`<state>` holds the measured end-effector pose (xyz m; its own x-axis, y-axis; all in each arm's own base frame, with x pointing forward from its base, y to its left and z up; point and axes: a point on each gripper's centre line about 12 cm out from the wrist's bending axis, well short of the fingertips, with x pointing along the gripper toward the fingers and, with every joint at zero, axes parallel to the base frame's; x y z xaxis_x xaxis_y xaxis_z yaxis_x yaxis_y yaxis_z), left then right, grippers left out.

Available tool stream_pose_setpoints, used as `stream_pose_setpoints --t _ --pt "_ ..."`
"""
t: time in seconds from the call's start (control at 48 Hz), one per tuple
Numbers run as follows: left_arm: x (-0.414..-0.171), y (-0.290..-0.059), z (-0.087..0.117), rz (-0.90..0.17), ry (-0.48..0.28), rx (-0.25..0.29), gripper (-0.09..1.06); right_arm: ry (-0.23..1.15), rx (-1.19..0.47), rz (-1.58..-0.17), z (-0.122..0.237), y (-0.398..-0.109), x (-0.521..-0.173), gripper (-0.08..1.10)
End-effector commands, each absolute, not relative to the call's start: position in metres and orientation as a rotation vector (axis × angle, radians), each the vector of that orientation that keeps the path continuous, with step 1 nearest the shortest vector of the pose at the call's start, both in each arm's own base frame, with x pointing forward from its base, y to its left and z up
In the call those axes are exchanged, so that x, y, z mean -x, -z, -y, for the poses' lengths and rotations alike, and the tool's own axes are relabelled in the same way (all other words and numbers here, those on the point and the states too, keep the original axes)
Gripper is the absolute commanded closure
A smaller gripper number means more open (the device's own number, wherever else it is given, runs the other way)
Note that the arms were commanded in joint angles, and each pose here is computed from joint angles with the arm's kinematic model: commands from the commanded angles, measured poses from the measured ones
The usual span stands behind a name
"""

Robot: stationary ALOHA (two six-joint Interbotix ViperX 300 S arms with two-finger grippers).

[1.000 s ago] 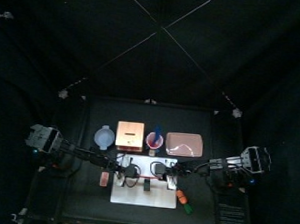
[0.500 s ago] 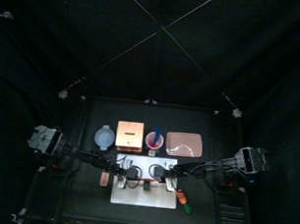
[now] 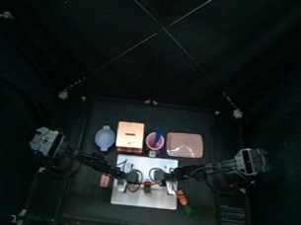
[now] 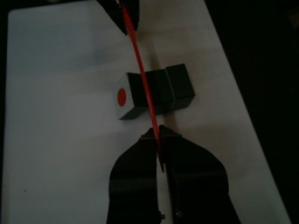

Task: Cut the sushi into 4 pieces with the knife
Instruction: Cut the sushi into 4 pieces

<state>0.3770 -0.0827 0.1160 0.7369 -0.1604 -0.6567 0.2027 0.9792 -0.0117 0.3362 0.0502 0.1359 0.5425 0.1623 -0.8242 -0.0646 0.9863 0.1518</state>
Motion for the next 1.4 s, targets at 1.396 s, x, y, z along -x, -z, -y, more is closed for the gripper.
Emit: stream_pose_setpoints --t 1.396 --pt "-0.387 -0.083 0.03 -0.805 0.124 -0.128 0.67 -0.038 -0.099 -0.993 -0.011 -0.12 -0.347 0.91"
